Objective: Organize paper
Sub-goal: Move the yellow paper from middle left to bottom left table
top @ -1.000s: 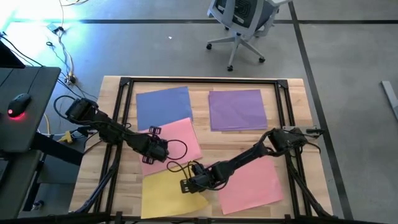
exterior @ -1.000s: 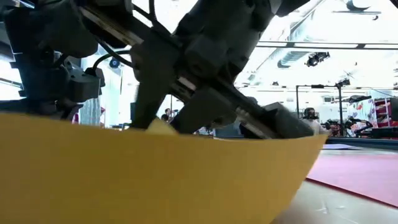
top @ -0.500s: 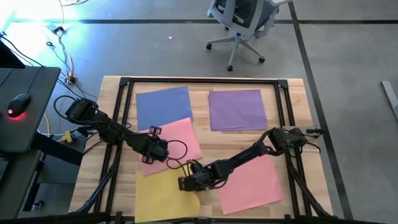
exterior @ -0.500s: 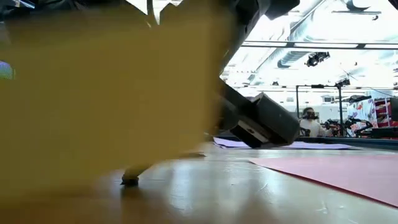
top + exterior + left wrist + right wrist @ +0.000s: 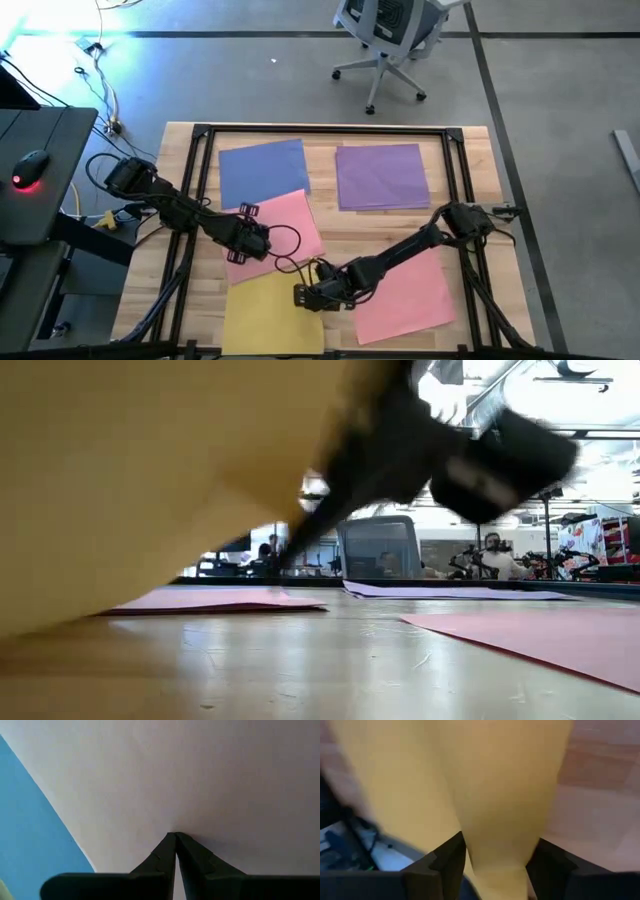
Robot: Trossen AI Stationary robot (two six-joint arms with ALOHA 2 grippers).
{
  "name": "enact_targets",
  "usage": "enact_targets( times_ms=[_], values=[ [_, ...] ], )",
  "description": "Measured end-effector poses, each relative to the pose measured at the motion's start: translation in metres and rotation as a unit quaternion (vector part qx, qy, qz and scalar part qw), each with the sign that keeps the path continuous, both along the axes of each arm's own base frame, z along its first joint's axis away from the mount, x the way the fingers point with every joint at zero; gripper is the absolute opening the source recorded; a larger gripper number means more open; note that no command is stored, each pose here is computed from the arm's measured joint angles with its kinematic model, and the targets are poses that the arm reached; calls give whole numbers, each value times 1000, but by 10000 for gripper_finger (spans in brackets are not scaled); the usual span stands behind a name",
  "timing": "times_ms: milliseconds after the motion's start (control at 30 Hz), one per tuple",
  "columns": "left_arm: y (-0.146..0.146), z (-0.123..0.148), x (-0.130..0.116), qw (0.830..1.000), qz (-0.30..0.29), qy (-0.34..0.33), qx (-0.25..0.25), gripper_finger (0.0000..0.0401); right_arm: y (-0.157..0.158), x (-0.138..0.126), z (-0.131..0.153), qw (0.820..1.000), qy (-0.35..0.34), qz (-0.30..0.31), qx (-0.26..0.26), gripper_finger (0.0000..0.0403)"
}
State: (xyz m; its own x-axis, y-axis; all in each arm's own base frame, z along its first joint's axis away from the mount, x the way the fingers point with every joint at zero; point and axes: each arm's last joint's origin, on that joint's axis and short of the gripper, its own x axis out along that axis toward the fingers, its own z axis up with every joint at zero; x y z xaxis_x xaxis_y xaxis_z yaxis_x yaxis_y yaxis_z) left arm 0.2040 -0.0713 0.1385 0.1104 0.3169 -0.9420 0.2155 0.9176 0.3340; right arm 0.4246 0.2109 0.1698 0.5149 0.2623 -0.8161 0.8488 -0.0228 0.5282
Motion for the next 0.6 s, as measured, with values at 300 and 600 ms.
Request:
enact_targets(
  times_ms=[300,600],
  values=[
    [3,42,-11,995,8,-90,-52,0,-1,0,-16,999,31,-33,-1,126],
    [-24,66,-26,937,-52,-144,-315,0,-24,15,-38,997,43,-70,-7,116]
  ],
)
